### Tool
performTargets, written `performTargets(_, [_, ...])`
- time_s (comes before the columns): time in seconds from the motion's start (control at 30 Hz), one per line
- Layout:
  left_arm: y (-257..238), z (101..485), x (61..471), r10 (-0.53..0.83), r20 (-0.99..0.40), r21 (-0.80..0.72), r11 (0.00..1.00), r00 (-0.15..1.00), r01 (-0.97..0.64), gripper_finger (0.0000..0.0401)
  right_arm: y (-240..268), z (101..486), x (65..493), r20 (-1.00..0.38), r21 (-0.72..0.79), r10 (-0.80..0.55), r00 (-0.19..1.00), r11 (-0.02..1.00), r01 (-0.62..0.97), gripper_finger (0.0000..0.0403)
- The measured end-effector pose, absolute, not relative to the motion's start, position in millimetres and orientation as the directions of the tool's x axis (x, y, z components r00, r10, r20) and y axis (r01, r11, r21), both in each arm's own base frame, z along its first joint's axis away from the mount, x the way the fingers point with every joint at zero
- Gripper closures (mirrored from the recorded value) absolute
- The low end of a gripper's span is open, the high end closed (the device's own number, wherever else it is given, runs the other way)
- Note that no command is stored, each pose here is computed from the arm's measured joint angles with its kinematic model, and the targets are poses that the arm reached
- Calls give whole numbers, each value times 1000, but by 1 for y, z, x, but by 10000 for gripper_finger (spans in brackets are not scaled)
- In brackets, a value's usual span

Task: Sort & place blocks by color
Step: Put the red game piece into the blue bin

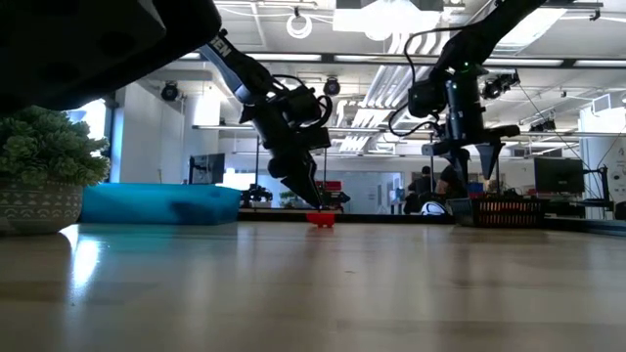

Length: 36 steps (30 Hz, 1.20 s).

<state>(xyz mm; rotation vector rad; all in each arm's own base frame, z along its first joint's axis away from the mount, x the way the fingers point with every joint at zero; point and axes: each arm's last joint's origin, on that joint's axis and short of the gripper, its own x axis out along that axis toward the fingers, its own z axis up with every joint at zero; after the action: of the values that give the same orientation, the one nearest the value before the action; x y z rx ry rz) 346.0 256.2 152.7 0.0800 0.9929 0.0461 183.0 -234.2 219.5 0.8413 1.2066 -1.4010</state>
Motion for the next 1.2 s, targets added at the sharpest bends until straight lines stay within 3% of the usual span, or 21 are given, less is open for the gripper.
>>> performTargets(0.27, [253,152,349,70,-835,88,996,546,8,185,-236,220,185,-943,-202,-281,-178,61,977,192])
performTargets(0.53, [255,127,351,68,-862,56,998,503,-39,185,-236,220,185,-950,-183,-270,-159,66,981,192])
performTargets(0.77, [252,128,358,107,-854,117,993,509,-13,190,-236,219,186,-954,-170,-260,-146,69,983,192])
performTargets(0.93, [250,127,360,114,-856,125,992,504,-11,220,-236,219,186,-955,-167,-259,-144,70,983,192])
performTargets(1.13, [246,125,361,103,-862,121,993,496,5,289,-236,219,186,-955,-167,-258,-143,71,983,192])
performTargets(1.2, [244,125,362,95,-865,114,993,493,9,292,-236,219,186,-956,-166,-258,-143,71,984,192])
